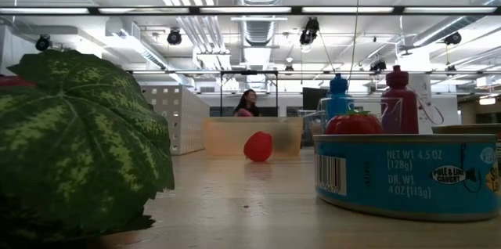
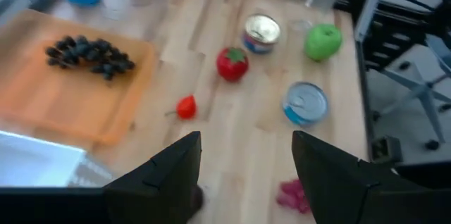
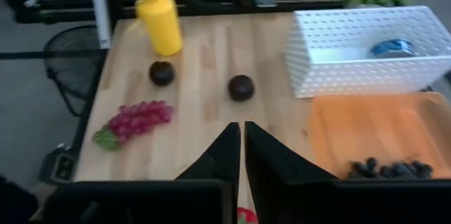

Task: Pick & Place Food Item
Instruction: Put the top plum into the orange bin

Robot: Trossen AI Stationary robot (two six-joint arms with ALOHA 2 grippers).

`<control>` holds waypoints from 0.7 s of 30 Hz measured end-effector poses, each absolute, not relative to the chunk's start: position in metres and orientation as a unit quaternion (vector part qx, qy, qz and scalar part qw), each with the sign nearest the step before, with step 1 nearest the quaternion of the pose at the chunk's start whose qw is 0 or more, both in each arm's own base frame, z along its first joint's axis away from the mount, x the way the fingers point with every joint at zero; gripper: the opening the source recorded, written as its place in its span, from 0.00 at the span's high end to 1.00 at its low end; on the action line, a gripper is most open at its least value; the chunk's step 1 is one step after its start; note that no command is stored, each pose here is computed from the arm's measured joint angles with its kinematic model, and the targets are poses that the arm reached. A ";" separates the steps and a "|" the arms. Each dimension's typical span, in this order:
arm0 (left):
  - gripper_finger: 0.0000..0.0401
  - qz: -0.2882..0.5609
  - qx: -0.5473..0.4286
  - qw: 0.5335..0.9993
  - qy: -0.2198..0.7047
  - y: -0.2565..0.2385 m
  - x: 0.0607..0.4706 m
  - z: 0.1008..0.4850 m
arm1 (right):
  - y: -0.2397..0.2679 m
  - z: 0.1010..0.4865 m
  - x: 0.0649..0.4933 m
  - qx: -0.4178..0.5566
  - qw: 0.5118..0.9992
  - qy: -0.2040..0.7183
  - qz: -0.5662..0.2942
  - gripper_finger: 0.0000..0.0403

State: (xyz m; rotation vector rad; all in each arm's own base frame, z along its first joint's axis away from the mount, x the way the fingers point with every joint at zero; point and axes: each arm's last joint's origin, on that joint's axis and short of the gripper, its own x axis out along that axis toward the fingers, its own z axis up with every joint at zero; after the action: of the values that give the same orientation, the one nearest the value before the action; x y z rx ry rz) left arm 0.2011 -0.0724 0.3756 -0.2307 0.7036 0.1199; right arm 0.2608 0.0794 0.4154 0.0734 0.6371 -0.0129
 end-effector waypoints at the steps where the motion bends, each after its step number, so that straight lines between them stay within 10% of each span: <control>1: 0.43 0.057 -0.116 0.928 0.349 -0.075 0.199 0.375 | 0.083 0.416 0.260 0.034 0.949 0.313 0.001 0.97; 21: 0.44 0.109 -0.184 0.868 0.449 -0.086 0.195 0.294 | 0.114 0.420 0.250 0.032 0.955 0.291 0.048 0.98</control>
State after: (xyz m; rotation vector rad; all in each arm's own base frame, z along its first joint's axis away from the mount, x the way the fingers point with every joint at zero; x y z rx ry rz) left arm 0.1946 -0.0861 0.2938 -0.3849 0.9390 0.2283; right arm 0.2502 0.1137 0.4197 0.0643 0.5901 0.0984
